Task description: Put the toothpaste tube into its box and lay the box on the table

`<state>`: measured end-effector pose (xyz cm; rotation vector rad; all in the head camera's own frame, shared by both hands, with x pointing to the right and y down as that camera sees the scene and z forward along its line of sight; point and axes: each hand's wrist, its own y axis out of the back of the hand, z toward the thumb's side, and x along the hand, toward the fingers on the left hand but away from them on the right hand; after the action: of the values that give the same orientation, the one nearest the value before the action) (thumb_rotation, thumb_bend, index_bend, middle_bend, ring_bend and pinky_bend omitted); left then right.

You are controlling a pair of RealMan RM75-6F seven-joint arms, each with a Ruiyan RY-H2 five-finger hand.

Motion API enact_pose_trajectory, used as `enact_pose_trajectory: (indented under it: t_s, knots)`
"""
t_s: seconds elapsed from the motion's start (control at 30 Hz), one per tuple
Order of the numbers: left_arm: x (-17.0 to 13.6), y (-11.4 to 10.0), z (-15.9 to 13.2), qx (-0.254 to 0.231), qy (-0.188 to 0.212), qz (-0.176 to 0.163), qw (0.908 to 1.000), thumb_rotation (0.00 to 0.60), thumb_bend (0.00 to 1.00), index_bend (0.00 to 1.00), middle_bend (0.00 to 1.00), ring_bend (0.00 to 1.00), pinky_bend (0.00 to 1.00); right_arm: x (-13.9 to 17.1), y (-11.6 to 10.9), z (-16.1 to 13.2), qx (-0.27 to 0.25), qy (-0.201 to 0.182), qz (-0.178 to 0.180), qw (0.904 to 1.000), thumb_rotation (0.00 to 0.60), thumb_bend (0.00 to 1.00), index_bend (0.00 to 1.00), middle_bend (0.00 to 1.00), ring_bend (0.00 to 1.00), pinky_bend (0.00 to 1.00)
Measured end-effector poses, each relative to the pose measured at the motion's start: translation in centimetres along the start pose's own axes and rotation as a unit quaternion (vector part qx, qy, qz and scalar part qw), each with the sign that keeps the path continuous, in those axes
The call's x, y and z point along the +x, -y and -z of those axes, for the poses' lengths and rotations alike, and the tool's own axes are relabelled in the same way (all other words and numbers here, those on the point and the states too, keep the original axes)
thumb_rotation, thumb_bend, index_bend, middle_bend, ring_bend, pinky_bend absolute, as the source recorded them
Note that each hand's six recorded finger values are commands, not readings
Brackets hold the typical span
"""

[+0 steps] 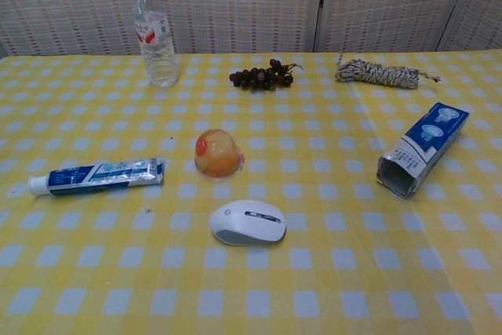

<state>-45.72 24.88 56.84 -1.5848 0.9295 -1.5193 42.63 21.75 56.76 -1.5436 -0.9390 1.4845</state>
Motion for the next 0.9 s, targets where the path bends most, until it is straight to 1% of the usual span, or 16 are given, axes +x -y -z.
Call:
enact_pose_trajectory:
  t_s: [0.1, 0.2, 0.27, 0.3, 0.33, 0.37, 0.4, 0.43, 0.47, 0.5, 0.53, 0.57, 0.63, 0.7, 0.77, 0.9]
  knots:
    - [0.0, 0.0, 0.1, -0.002, -0.009, 0.007, 0.9999, 0.600, 0.24, 0.00, 0.00, 0.00, 0.00, 0.1, 0.0, 0.0, -0.001, -0.001, -0.001, 1.0000, 0.600, 0.36, 0.00, 0.00, 0.00, 0.00]
    - [-0.1, 0.1, -0.1, -0.007, -0.007, 0.014, 0.9999, 0.600, 0.24, 0.00, 0.00, 0.00, 0.00, 0.3, -0.1, -0.1, -0.002, -0.004, 0.001, 1.0000, 0.600, 0.36, 0.00, 0.00, 0.00, 0.00]
    - [-0.1, 0.2, -0.3, -0.009, -0.008, 0.010, 0.9999, 0.600, 0.24, 0.00, 0.01, 0.00, 0.00, 0.5, -0.3, -0.2, -0.004, -0.007, 0.004, 1.0000, 0.600, 0.36, 0.00, 0.00, 0.00, 0.00]
    - [0.0, 0.1, -0.5, -0.010, -0.010, 0.005, 0.9999, 0.600, 0.24, 0.02, 0.07, 0.05, 0.06, 0.5, -0.3, -0.2, -0.004, -0.008, 0.005, 0.9999, 0.600, 0.36, 0.00, 0.00, 0.00, 0.00]
    - [0.1, 0.0, -0.6, -0.011, -0.011, -0.004, 0.9999, 0.600, 0.24, 0.06, 0.17, 0.14, 0.17, 0.6, -0.4, -0.2, -0.003, -0.008, 0.005, 0.9999, 0.600, 0.36, 0.00, 0.00, 0.00, 0.00]
    - [0.2, -0.1, -0.9, -0.013, -0.013, -0.019, 0.9996, 0.600, 0.24, 0.11, 0.33, 0.28, 0.34, 0.7, -0.3, -0.1, -0.002, -0.009, 0.005, 0.9999, 0.600, 0.36, 0.00, 0.00, 0.00, 0.00]
    - [0.4, -0.2, -1.2, -0.015, -0.013, -0.033, 0.9993, 0.600, 0.24, 0.16, 0.50, 0.44, 0.51, 0.7, -0.3, -0.1, -0.002, -0.009, 0.004, 1.0000, 0.600, 0.36, 0.00, 0.00, 0.00, 0.00]
    - [0.6, -0.2, -1.6, -0.017, -0.012, -0.046, 0.9987, 0.600, 0.24, 0.21, 0.72, 0.64, 0.71, 0.6, -0.3, -0.1, -0.002, -0.009, 0.003, 1.0000, 0.600, 0.36, 0.00, 0.00, 0.00, 0.00]
    - [0.9, -0.1, -2.3, -0.020, -0.009, -0.061, 0.9979, 0.600, 0.24, 0.24, 0.84, 0.77, 0.83, 0.6, -0.2, -0.2, -0.002, -0.009, 0.002, 1.0000, 0.600, 0.36, 0.00, 0.00, 0.00, 0.00]
    - [1.1, 0.0, -2.9, -0.024, -0.004, -0.071, 0.9972, 0.600, 0.24, 0.30, 0.97, 0.93, 0.96, 0.6, -0.1, -0.2, -0.001, -0.010, 0.000, 1.0000, 0.600, 0.36, 0.00, 0.00, 0.00, 0.00]
    - [1.4, 0.0, -3.7, -0.029, 0.001, -0.077, 0.9966, 0.600, 0.24, 0.35, 1.00, 0.98, 1.00, 0.5, 0.0, -0.3, 0.000, -0.010, -0.001, 0.9999, 0.600, 0.36, 0.00, 0.00, 0.00, 0.00]
    - [1.8, 0.1, -4.5, -0.038, 0.008, -0.081, 0.9960, 0.600, 0.24, 0.39, 1.00, 1.00, 1.00, 0.5, 0.1, -0.3, 0.002, -0.011, -0.002, 0.9999, 0.600, 0.36, 0.00, 0.00, 0.00, 0.00]
    - [2.1, 0.1, -5.3, -0.061, 0.007, -0.078, 0.9951, 0.600, 0.25, 0.41, 1.00, 1.00, 1.00, 0.5, 0.2, -0.5, 0.003, -0.013, -0.003, 0.9999, 0.600, 0.36, 0.00, 0.00, 0.00, 0.00]
    - [2.5, 0.3, -6.4, -0.090, 0.002, -0.063, 0.9939, 0.600, 0.25, 0.40, 1.00, 1.00, 1.00, 0.4, 0.3, -0.6, 0.002, -0.013, -0.006, 0.9999, 0.600, 0.36, 0.00, 0.00, 0.00, 0.00]
    - [3.2, 0.7, -7.7, -0.104, 0.001, -0.039, 0.9938, 0.600, 0.24, 0.40, 1.00, 1.00, 1.00, 0.4, 0.3, -0.7, 0.001, -0.014, -0.009, 0.9999, 0.600, 0.36, 0.00, 0.00, 0.00, 0.00]
    - [4.7, 2.0, -9.8, -0.102, 0.002, 0.013, 0.9947, 0.600, 0.23, 0.40, 1.00, 1.00, 1.00, 0.3, 0.4, -0.8, -0.001, -0.017, -0.011, 0.9998, 0.600, 0.36, 0.00, 0.00, 0.00, 0.00]
